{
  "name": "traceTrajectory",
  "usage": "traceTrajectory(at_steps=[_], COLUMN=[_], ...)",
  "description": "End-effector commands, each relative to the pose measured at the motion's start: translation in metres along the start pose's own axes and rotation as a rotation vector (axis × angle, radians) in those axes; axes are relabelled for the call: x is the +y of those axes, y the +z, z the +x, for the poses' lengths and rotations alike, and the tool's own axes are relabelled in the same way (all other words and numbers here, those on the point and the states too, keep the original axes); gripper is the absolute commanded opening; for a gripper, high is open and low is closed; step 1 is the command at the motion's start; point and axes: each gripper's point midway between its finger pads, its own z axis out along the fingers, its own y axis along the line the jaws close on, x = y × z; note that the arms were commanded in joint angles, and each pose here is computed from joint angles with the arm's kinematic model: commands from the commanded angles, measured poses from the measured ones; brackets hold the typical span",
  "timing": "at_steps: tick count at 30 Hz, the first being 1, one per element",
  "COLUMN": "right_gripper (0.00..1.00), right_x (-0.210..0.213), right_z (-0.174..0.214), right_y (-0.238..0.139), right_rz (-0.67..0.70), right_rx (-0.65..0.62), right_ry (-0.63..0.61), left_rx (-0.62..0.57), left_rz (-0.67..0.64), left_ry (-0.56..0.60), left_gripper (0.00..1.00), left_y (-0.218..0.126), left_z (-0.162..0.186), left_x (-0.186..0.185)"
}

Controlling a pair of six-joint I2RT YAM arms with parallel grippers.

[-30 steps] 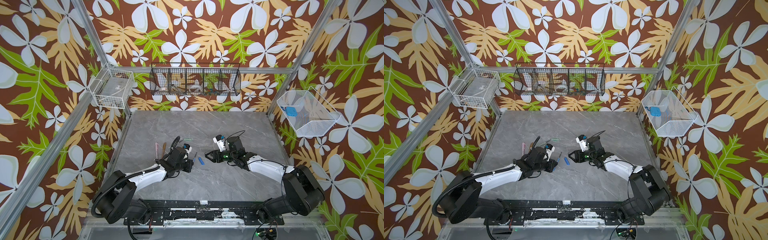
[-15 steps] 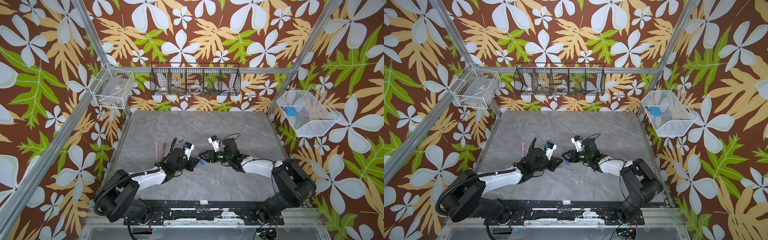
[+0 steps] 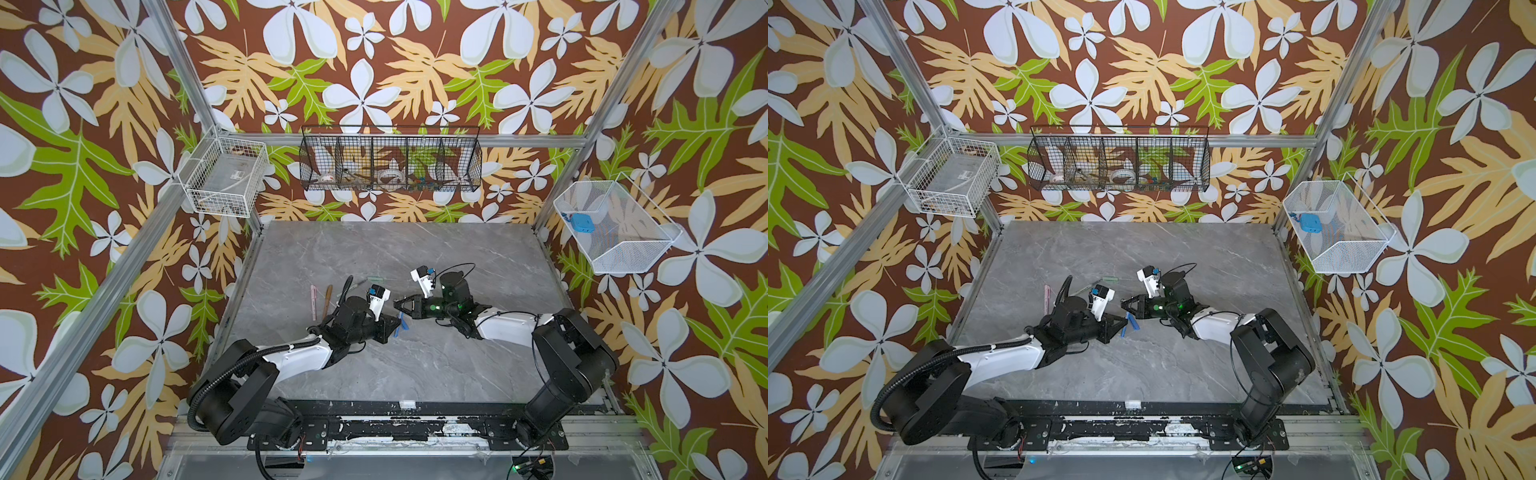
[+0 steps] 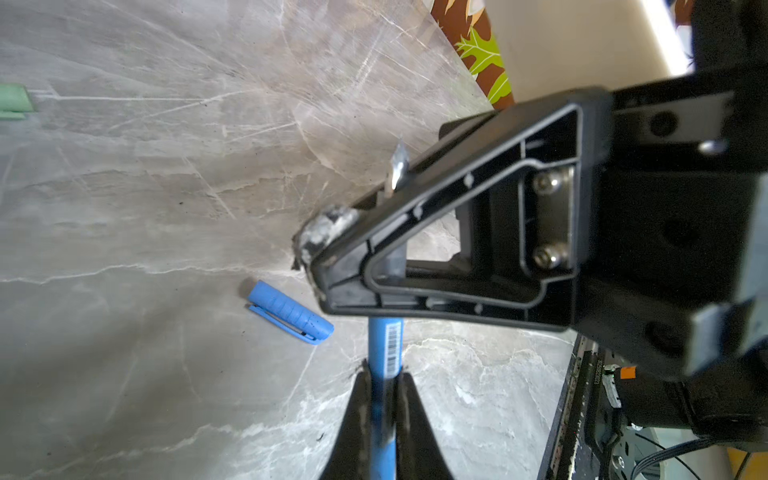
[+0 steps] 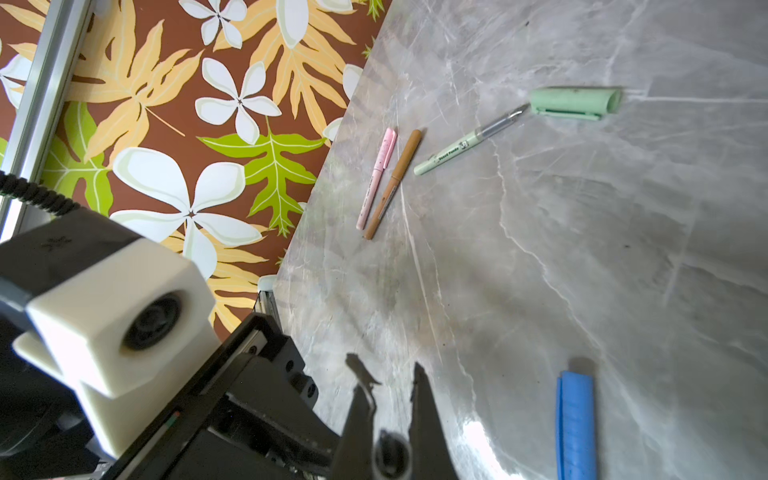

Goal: Insert the pens into the pen caps
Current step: 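Raise the blue pen nib-up with the left gripper while the right gripper approaches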

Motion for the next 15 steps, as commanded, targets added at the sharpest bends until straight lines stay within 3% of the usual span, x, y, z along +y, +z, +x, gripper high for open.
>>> traceTrajectory(at_steps=[1,3,5,10,15], right_gripper=[0.0,0.0,0.0,0.0,0.0], right_x=[0.004,0.006,0.011,0.023,0.026], right_z=[-0.01,-0.014,-0.016,-0.017,-0.015], right_y=[-0.004,-0.008,-0.014,-0.02,-0.02], right_rz=[0.024,0.04,0.048,0.03,0.006], right_rx=[-0.008,0.004,0.021,0.041,0.041], right_ry=[-0.069,-0.104,-0.147,-0.209,-0.209], left_rx=[-0.05,-0.067,-0.072,-0.074,-0.062], left_rz=[0.013,0.001,0.011,0.138,0.248], left_ry=[-0.002,-0.01,-0.012,-0.009,-0.009], left_gripper=[0.44,0.67,0.77,0.86,0.86], left_y=[-0.002,-0.005,-0.006,-0.009,-0.004], left_z=[-0.014,-0.017,-0.02,-0.027,-0.023], left_x=[-0.006,-0.005,-0.007,-0.031,-0.045])
